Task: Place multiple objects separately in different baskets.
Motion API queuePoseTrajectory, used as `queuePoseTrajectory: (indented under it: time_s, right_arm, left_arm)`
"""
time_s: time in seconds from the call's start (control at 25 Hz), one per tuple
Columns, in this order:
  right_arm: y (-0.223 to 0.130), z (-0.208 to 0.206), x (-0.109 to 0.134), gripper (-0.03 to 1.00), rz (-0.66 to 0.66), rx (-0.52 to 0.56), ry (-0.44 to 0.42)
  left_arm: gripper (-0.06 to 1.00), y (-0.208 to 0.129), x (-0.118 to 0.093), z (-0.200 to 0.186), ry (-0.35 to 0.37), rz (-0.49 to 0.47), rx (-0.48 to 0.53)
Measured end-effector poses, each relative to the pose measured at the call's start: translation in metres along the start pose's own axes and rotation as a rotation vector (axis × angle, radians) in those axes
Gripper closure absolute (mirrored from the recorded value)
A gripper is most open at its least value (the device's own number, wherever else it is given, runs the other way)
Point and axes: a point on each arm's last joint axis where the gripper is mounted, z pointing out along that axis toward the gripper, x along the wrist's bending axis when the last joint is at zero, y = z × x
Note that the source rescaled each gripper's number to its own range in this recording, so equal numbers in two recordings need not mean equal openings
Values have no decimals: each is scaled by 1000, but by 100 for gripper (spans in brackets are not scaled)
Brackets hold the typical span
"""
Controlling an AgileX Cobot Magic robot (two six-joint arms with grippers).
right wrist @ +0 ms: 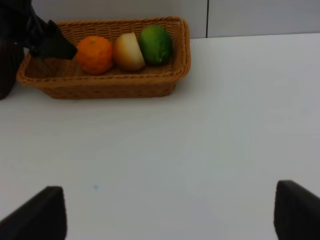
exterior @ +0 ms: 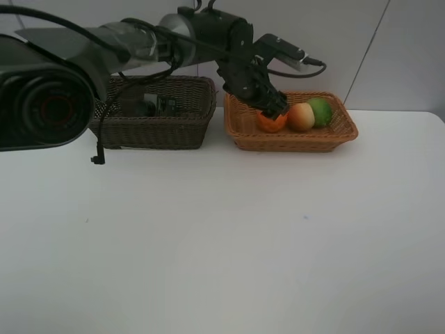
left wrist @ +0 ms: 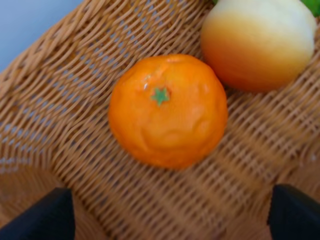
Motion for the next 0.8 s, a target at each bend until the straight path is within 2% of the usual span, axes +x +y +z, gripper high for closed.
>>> queuePoseTrajectory:
  time_s: [0.36,0.8]
  right_arm:
    - [0,0,0,7,0,0,1]
    - [0,0,0,7,0,0,1]
  left_arm:
    - [-6,4,0,-61,-3,-11,183]
    - [-6,11,8,-129,18,-35,258]
